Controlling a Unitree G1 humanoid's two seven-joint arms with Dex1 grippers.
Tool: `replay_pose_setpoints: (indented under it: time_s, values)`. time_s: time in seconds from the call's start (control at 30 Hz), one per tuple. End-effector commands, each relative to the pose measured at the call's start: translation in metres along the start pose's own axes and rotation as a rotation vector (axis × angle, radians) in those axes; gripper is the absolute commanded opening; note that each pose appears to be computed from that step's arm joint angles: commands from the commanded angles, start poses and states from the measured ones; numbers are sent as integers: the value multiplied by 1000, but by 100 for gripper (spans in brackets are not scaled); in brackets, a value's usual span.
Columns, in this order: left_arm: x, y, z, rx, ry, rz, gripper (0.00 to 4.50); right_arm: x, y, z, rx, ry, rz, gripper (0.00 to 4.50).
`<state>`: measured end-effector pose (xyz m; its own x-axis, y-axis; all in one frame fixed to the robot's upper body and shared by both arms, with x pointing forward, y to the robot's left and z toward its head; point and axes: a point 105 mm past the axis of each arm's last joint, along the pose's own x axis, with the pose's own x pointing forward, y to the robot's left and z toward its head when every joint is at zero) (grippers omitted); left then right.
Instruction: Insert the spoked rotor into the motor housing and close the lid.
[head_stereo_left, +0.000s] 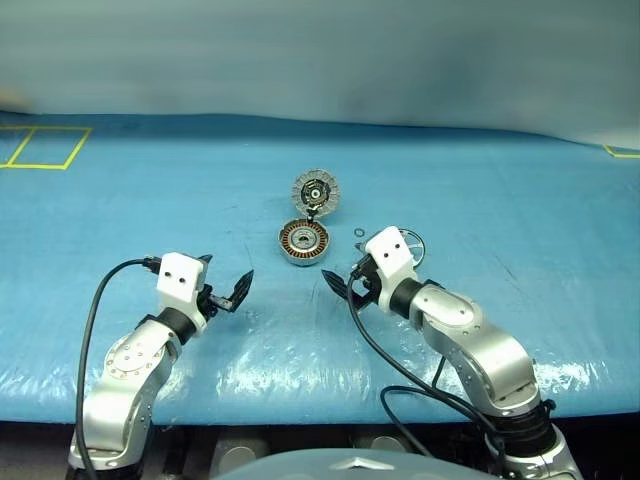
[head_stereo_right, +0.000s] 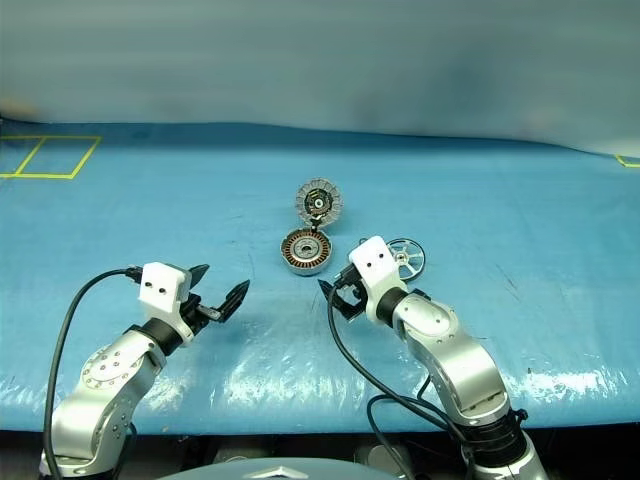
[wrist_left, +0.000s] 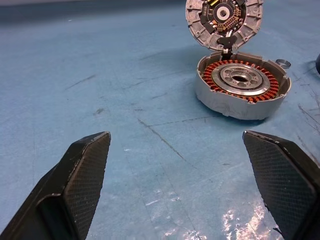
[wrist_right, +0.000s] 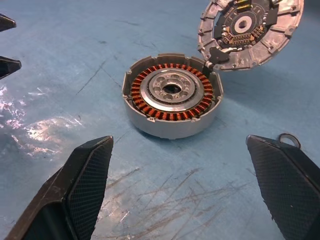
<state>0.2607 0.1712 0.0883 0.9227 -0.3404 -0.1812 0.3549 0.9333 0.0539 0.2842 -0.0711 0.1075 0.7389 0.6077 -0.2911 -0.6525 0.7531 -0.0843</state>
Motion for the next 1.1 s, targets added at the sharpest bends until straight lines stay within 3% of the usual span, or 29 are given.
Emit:
replay_pose_setpoints:
  time_s: [0.03,0.33,0.7,1.1]
  values:
    - [-6,-1,14,18,-56,12,450,7,4,16,-62,15,55,448]
    - [-7,-5,12,13,-55,17,450,49,16,22,-242,230,207,448]
    - [-13,-13,12,0,-68,5,450,82,19,33,-307,277,273,448]
    - [-22,-42,1,17,-11,-199,450,94,15,3,-281,442,344,448]
